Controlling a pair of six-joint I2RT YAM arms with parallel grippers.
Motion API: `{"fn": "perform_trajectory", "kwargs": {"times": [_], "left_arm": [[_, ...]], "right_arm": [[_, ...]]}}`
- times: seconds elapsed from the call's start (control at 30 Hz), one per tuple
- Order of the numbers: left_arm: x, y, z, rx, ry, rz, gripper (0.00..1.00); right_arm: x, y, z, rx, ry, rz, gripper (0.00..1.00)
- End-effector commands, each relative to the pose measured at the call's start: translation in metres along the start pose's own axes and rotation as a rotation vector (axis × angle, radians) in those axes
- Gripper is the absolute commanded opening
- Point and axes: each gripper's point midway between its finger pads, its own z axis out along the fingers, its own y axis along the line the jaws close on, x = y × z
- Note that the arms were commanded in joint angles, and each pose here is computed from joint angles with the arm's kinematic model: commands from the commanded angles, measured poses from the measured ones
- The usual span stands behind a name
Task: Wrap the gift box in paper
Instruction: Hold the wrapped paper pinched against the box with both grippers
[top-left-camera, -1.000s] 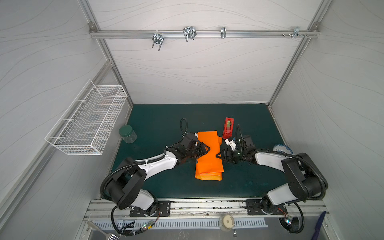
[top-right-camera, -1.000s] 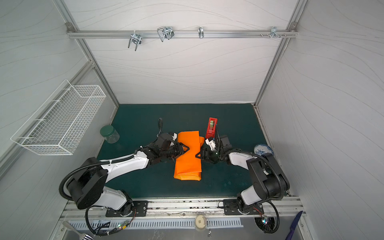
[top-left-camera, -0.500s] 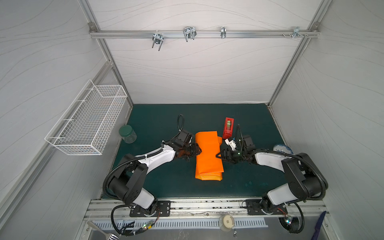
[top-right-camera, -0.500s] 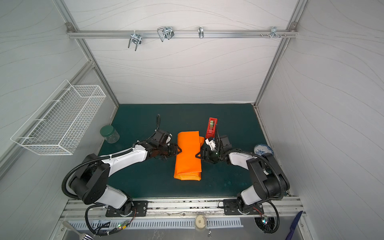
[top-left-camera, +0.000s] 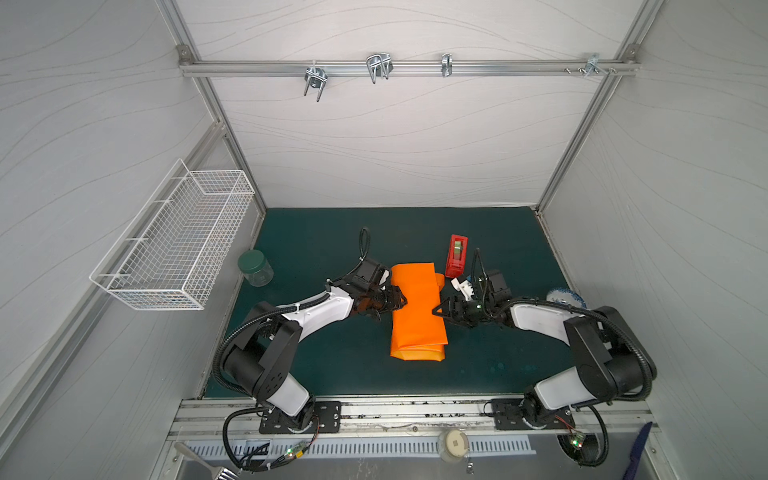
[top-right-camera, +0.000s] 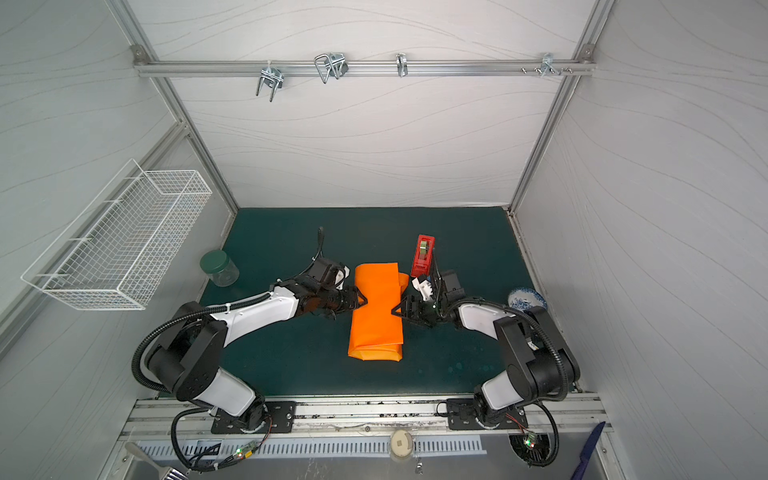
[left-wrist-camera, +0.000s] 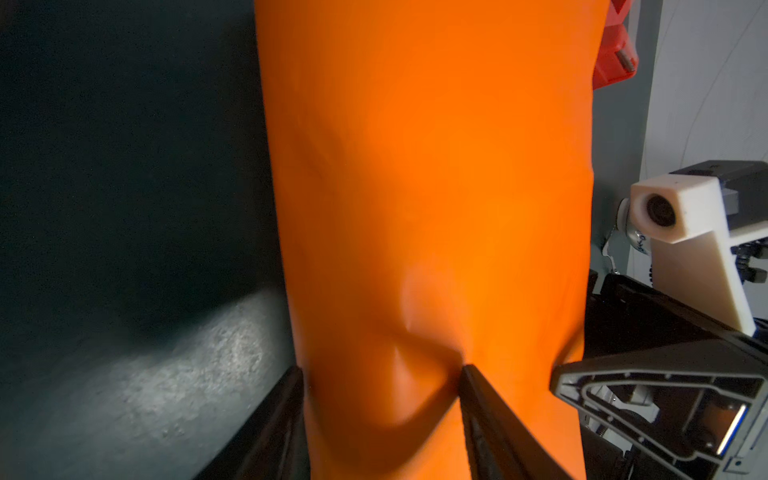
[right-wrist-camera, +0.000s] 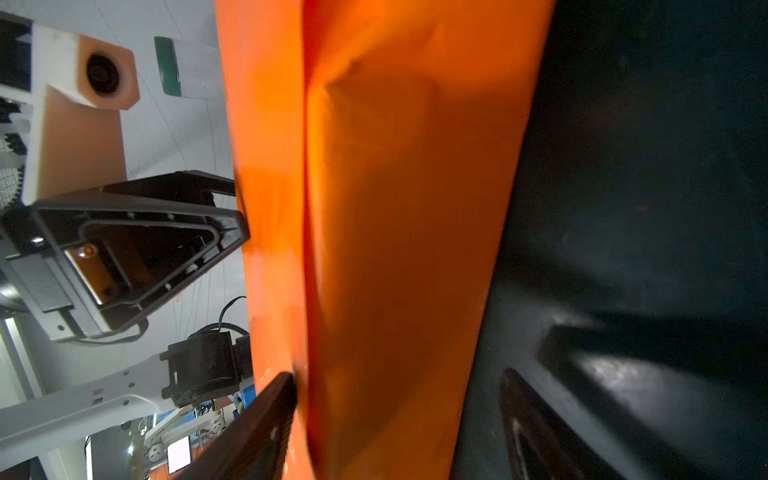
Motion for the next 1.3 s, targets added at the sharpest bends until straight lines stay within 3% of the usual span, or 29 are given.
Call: {"fn": "perform_trajectory", "kwargs": {"times": [0.0,0.6,1.0,1.27], "left_arm": [[0.029,0.03,0.01,-0.096,0.107,-0.001,0.62],[0.029,0.031,0.01,-0.112,0.126,0.04,0.62],[0.024,0.023,0.01,-0.088,0.118,0.043,0.62],[0.017,0.01,0.007,-0.042,0.102,0.034,0.64]], "right_arm": [[-0.009,0.007,-0.009,-0.003,-0.021,0.024,0.78],[-0.029,0.025,0.004,0.025,-0.024,-0.047,0.69],[-0.012,-0.001,0.014,0.1,0.022,-0.016,0.57],[0.004,-0.013,0.014,0.116,0.046,-0.004,0.56]]}}
